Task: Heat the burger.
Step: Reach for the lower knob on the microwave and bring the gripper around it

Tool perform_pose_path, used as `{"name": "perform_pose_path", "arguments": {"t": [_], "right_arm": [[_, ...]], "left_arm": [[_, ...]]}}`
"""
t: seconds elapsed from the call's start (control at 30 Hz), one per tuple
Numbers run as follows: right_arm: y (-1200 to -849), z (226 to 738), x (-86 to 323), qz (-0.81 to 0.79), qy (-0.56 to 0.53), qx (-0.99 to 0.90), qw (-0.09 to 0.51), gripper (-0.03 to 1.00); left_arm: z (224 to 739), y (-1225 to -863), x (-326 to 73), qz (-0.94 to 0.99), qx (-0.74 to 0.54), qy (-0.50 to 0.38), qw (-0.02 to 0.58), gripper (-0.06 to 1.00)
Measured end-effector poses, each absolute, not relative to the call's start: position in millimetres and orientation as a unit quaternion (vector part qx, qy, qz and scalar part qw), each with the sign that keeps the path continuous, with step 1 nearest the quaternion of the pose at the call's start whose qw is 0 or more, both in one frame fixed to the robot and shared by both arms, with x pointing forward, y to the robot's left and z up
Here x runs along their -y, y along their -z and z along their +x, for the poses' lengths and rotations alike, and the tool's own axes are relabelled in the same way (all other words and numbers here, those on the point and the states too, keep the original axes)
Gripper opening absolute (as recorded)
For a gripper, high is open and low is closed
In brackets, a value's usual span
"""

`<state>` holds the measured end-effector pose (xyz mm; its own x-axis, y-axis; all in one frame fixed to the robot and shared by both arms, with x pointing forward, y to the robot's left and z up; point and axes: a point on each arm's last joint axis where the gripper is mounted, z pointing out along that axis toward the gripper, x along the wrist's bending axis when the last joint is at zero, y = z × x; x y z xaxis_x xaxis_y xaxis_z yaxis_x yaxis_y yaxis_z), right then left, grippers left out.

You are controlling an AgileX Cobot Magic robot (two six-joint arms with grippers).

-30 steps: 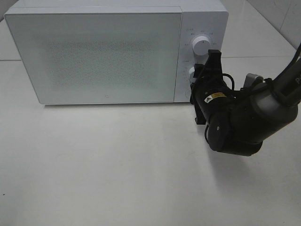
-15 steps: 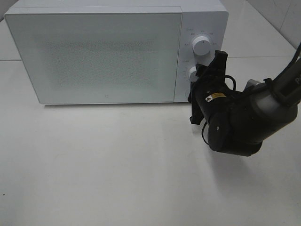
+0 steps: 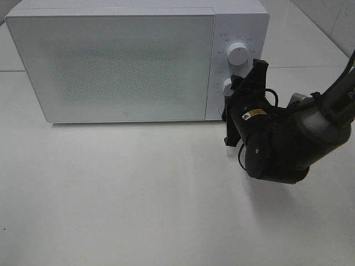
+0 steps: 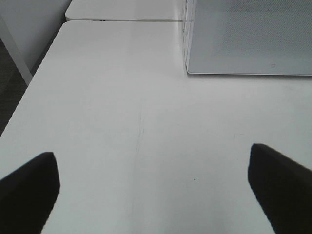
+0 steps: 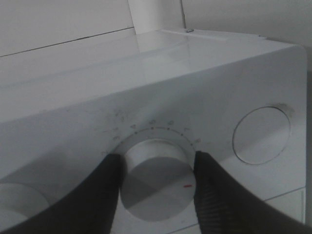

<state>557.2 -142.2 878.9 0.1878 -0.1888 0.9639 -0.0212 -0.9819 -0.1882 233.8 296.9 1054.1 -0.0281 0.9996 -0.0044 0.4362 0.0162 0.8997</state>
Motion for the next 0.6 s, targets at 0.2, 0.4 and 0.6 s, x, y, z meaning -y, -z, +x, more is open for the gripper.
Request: {"name": "perform_pose_path", "arguments": {"t": [0.2,0.4,0.6], "right_arm": [[-878.9,557.2,142.1,-0.768,0.634,-0.067,0.066,0.44],[-879.9,550.3,146.1,-0.774,0.629,-0.048,0.056,0.52],[-876.4,536.6,153.3,-0.788,0.615,-0.005,0.032,0.69]], "left_arm": [[233.8,-1054.1,-296.9,0.59,-0.608,-0.379,0.371,0.99],[233.8,-1054.1,-296.9,0.59,-0.608,-0.379,0.371,0.99],[233.8,-1054.1,-296.9,0.59,-0.608,-0.379,0.371,0.99]]}}
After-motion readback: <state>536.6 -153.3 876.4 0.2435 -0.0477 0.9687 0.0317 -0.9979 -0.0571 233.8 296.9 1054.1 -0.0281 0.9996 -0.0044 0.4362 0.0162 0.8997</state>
